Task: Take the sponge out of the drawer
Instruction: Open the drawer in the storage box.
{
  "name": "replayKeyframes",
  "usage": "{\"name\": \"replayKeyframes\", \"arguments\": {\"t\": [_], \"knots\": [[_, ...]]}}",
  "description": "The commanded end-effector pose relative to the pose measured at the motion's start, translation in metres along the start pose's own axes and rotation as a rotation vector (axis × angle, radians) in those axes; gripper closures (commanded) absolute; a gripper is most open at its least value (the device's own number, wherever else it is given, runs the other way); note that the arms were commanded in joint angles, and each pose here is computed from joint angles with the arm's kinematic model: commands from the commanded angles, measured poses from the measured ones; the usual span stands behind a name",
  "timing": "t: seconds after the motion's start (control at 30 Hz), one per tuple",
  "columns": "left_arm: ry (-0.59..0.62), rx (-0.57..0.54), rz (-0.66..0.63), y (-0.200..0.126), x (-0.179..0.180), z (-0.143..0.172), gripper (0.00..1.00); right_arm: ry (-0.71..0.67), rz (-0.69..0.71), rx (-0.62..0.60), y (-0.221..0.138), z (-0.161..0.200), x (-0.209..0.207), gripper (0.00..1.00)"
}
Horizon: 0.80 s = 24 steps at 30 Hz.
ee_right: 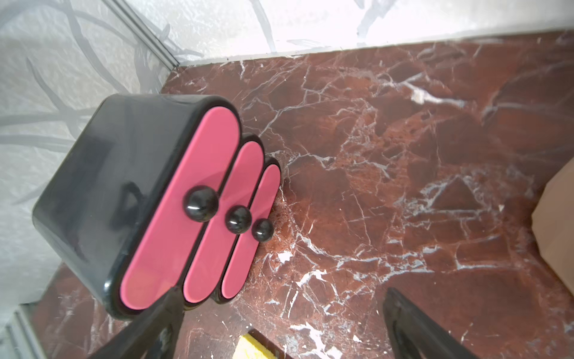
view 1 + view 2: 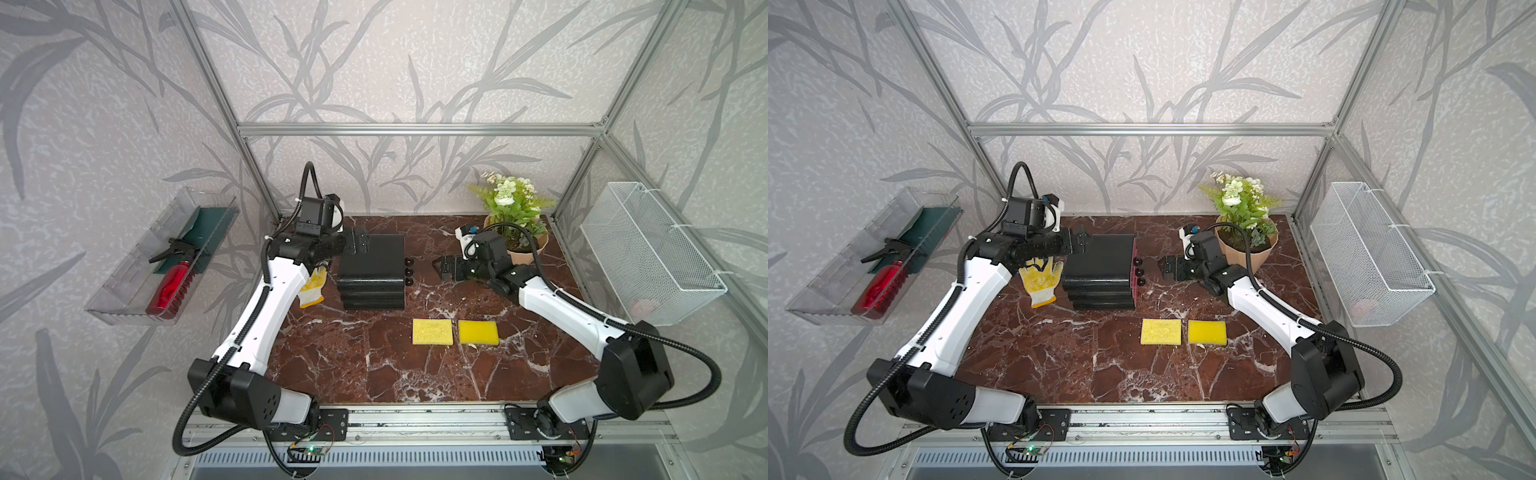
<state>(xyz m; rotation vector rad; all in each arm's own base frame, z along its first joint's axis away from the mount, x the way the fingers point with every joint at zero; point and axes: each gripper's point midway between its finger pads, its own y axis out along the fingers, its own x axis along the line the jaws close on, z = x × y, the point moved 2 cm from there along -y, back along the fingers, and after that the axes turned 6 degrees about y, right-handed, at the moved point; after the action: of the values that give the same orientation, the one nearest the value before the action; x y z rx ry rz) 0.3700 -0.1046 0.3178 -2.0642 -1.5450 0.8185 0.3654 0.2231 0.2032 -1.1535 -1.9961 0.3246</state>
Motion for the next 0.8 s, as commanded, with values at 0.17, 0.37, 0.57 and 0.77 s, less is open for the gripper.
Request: {"name": "replayKeyframes", "arguments": {"t": [0.17,0.37,0.57,0.77], "knots": [[0.114,0.211,-0.026,0.042,-0.021,0.033,0.02,0.243,-0.373,0.086,0.027,0.019,0.010,0.05],[0.092,0.205,-0.013,0.060,-0.026,0.038,0.02,0.312,-0.448,0.155,0.063,0.035,0.011,0.13],[0.080,0.236,0.001,0.074,-0.026,0.050,0.02,0.361,-0.509,0.191,0.095,0.042,0.015,0.26],[0.071,0.254,0.012,0.082,-0.027,0.059,0.01,0.374,-0.551,0.188,0.113,0.044,0.020,0.32]]}}
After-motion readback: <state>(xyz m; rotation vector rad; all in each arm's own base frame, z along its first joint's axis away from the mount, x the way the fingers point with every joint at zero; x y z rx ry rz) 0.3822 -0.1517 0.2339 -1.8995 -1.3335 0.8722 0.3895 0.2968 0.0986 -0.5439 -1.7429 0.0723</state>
